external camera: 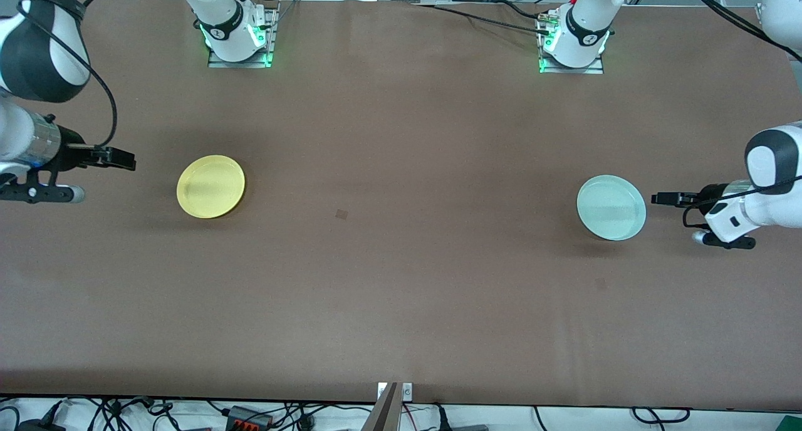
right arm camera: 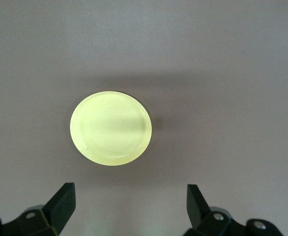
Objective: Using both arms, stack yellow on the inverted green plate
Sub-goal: 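Grip the yellow plate rim with the right gripper while the left grips green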
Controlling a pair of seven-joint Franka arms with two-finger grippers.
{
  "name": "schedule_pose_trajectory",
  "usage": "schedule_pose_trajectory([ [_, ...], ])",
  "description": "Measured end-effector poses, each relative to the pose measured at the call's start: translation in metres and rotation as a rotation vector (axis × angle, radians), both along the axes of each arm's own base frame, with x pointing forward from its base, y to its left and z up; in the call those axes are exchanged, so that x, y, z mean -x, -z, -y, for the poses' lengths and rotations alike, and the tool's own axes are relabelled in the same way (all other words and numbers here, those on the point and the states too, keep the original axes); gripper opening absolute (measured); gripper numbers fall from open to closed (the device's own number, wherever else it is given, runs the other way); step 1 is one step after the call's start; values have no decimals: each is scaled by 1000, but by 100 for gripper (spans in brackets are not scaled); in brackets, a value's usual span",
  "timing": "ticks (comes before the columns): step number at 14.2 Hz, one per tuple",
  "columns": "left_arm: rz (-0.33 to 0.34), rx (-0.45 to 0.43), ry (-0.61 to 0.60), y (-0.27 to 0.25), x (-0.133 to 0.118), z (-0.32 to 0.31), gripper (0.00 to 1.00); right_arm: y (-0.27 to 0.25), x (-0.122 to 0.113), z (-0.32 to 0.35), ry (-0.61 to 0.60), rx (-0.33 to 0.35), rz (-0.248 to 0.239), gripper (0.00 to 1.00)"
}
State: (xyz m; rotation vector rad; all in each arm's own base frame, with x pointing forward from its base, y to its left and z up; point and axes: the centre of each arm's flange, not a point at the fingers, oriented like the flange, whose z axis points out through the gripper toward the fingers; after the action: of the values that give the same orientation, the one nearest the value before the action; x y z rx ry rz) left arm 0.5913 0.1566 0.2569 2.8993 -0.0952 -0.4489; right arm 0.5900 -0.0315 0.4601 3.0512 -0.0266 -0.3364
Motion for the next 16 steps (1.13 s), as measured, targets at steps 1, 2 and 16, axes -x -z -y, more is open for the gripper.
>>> schedule_pose_trajectory([
  [1,16,6,5,13,5,0,100,9,-3,-3,-5,-1,-10,100],
  [2,32,8,11,25,9,0,100,17,-5,-5,-8,-2,-19,100],
  [16,64,70,-8,90,20,-12,26,202,-4,45,120,-58,-174,100],
])
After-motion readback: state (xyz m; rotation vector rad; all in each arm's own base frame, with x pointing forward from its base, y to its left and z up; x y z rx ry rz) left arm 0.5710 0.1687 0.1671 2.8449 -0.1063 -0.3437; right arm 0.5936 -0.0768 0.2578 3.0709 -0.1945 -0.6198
